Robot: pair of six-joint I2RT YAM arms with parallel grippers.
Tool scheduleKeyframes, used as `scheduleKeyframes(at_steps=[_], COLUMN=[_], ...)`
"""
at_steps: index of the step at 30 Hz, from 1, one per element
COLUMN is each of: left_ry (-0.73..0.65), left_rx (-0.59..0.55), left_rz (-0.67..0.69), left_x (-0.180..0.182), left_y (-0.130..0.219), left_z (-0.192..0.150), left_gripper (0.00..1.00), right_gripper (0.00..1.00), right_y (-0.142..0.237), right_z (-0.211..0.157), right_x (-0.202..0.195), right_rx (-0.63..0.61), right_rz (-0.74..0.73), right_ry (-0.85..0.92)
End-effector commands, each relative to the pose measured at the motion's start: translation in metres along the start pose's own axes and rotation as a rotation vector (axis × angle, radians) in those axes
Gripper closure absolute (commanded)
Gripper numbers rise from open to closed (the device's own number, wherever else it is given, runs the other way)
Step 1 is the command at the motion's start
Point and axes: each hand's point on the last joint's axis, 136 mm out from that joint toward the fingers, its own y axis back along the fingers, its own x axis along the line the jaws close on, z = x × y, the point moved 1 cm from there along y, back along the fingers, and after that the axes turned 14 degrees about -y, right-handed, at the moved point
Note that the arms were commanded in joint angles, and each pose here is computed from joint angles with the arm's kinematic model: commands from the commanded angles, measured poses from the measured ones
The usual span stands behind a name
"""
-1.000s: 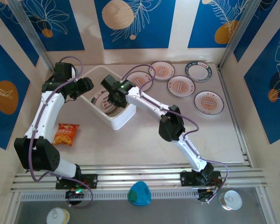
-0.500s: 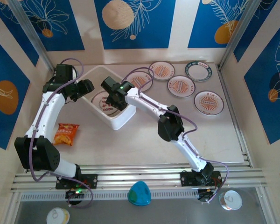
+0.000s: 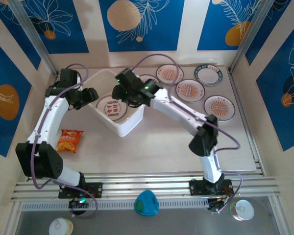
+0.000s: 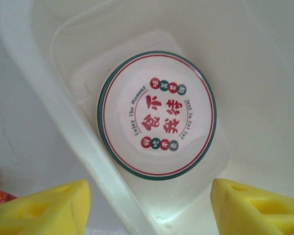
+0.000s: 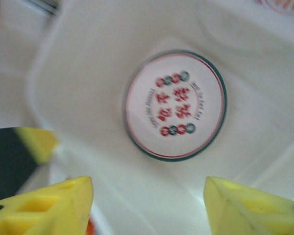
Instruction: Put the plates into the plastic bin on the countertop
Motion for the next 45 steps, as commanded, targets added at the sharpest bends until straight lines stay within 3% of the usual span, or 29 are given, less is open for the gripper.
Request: scheduleKeyframes(at_steps=[1, 7, 14, 18, 24, 36, 45], left_ry=[-0.019, -0.020, -0.026, -0.018, -0.011, -0.014, -0.018], left_rx=[0.065, 0.088, 0.105, 0.121, 0.143, 0.161, 0.171], left_rz=[0.040, 0.061, 0.061, 0.076, 0.087, 0.095, 0.103], left_x=[0.005, 0.005, 0.000, 0.003, 0.005, 0.005, 0.007], left_y=[-0.003, -0.008, -0.013, -0.015, -0.018, -0.017, -0.017], left_z=[-0.011, -0.015, -0.018, -0.022, -0.025, -0.024, -0.025], left_gripper=[0.34, 0.34, 0.34, 0.34, 0.34, 0.34, 0.34], right_gripper=[0.41, 0.43, 0.47, 0.48, 0.50, 0.55, 0.58], right_y=[0.026, 0.038, -0.011, -0.042, -0.085, -0.163, -0.183], right_z=[0.029, 0.071, 0.106, 0.121, 0.137, 0.159, 0.154], right_x=[-0.007, -0.069, -0.165, -0.194, -0.216, -0.230, -0.250], right_rx=[-0.048, -0.018, 0.044, 0.093, 0.149, 0.142, 0.148], right_rz=[0.038, 0.024, -0.103, -0.114, -0.138, -0.174, -0.296], right_ry=[0.066, -0.010, -0.151, -0.222, -0.274, -0.366, -0.377])
